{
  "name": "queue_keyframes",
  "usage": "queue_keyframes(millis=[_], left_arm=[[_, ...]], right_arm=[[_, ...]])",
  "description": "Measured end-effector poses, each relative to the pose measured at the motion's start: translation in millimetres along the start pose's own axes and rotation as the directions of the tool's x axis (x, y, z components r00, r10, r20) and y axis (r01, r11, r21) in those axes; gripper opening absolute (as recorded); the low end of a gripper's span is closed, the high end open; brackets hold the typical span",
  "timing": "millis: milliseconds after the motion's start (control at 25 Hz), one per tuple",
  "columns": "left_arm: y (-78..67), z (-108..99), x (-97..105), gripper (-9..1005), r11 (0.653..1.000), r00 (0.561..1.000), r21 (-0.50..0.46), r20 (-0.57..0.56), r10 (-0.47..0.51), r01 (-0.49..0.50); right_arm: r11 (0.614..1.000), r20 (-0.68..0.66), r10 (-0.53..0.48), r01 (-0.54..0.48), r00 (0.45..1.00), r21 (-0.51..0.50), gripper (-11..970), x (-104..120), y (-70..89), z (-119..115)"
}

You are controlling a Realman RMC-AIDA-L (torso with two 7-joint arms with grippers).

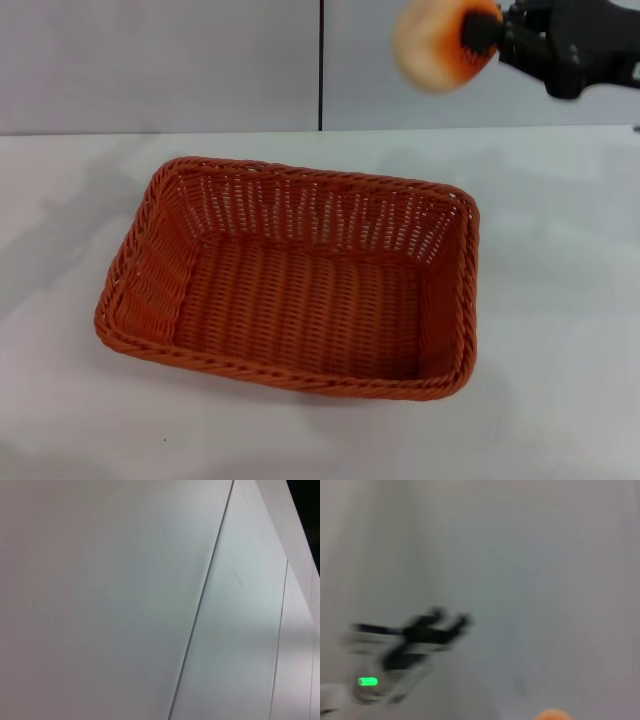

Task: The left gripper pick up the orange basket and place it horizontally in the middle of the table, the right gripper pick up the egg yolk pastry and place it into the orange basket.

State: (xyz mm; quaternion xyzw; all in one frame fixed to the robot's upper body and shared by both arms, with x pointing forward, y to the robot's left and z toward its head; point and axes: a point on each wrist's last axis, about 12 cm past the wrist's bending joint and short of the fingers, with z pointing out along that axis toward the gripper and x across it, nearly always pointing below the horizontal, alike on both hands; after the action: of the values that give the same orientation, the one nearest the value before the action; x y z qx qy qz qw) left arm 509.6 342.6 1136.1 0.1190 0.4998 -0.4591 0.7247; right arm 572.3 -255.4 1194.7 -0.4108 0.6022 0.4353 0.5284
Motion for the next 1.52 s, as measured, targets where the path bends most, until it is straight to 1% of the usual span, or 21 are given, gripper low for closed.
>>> queue_keyframes(millis=[40, 80, 120, 160, 280, 320, 400, 600, 800, 1000, 1040, 1080, 1200, 1240, 1280, 1320, 1400, 1480, 1520], left_arm=[[0.0, 0.0, -0.1, 659, 1.0, 1.0, 0.0, 0.0, 0.001, -0.001], [0.0, 0.0, -0.1, 659, 1.0, 1.0, 0.0, 0.0, 0.001, -0.001], [0.0, 0.0, -0.2, 659, 1.0, 1.0, 0.0, 0.0, 0.002, -0.002], [0.0, 0.2, -0.3, 659, 1.0, 1.0, 0.001, 0.0, 0.002, -0.002], [0.1, 0.9, -0.4, 659, 1.0, 1.0, 0.003, -0.001, 0.003, -0.003], [0.1, 0.9, -0.4, 659, 1.0, 1.0, 0.003, -0.001, 0.003, -0.003], [0.2, 1.9, -0.5, 659, 1.0, 1.0, 0.006, -0.001, 0.004, -0.004], [0.4, 3.0, -0.6, 660, 1.0, 1.0, 0.009, -0.001, 0.004, -0.004], [-0.3, 5.2, 0.6, 660, 1.0, 1.0, 0.02, -0.009, -0.001, 0.002], [-1.8, 2.9, 0.9, 660, 1.0, 1.0, 0.024, -0.007, -0.006, 0.006], [-1.8, 2.9, 0.9, 660, 1.0, 1.0, 0.024, -0.007, -0.006, 0.006], [-1.9, 2.5, 0.9, 660, 1.0, 1.0, 0.024, -0.007, -0.006, 0.006], [-2.6, 1.1, 1.3, 659, 1.0, 1.0, 0.024, -0.006, -0.009, 0.009], [-2.6, 1.1, 1.3, 659, 1.0, 1.0, 0.024, -0.006, -0.009, 0.009], [-2.7, 0.6, 1.3, 659, 1.0, 1.0, 0.023, -0.006, -0.009, 0.009], [-2.9, -0.5, 1.4, 659, 1.0, 1.0, 0.02, -0.006, -0.009, 0.009], [-3.0, -0.9, 1.5, 659, 1.0, 1.0, 0.019, -0.006, -0.008, 0.008], [-3.2, -3.2, 1.2, 659, 1.0, 1.0, 0.013, -0.006, -0.003, 0.004], [-3.0, -4.2, 0.6, 659, 1.0, 1.0, 0.009, -0.004, 0.0, 0.0]], right_arm=[[1.0, 0.0, 0.0, 0.0, 1.0, 0.0, 73, 0.0, 0.0, 0.0], [0.999, -0.006, -0.004, 0.004, 1.0, -0.034, 66, -0.9, 2.7, 1.9], [0.995, -0.036, -0.011, 0.007, 0.999, -0.102, 63, -0.6, 7.8, 7.4], [0.995, -0.036, -0.011, 0.007, 0.999, -0.102, 60, -0.6, 7.8, 7.4], [0.986, -0.11, -0.022, 0.003, 0.994, -0.169, 52, 3.9, 12.4, 16.7], [0.981, -0.156, -0.025, -0.006, 0.987, -0.191, 52, 7.4, 13.7, 21.2], [0.98, -0.18, -0.013, -0.023, 0.984, -0.198, 50, 10.5, 14.1, 23.4], [0.982, -0.197, 0.034, -0.07, 0.98, -0.175, 48, 12.9, 12.2, 24.0], [0.983, -0.195, 0.039, -0.072, 0.98, -0.167, 231, 13.8, 12.1, 21.7], [0.985, -0.181, 0.033, -0.062, 0.983, -0.161, 464, 12.8, 12.3, 18.3], [0.985, -0.181, 0.033, -0.062, 0.983, -0.161, 480, 12.8, 12.3, 18.3], [0.986, -0.173, 0.031, -0.058, 0.984, -0.155, 495, 12.5, 12.1, 17.1], [0.994, -0.075, 0.0, -0.008, 0.997, -0.109, 543, 11.3, 12.2, 5.7], [0.994, -0.075, 0.0, -0.008, 0.997, -0.109, 558, 11.3, 12.2, 5.7], [0.996, -0.036, -0.021, 0.017, 0.999, -0.091, 574, 11.9, 13.1, 1.5], [0.996, 0.042, -0.067, 0.069, 0.997, -0.051, 574, 14.6, 15.1, -6.5], [0.99, 0.154, -0.144, 0.141, 0.978, 0.027, 574, 22.0, 17.9, -18.6], [0.974, 0.262, -0.215, 0.187, 0.941, 0.128, 574, 31.1, 19.5, -30.0], [0.963, 0.313, -0.242, 0.189, 0.918, 0.191, 574, 37.1, 20.2, -36.6]])
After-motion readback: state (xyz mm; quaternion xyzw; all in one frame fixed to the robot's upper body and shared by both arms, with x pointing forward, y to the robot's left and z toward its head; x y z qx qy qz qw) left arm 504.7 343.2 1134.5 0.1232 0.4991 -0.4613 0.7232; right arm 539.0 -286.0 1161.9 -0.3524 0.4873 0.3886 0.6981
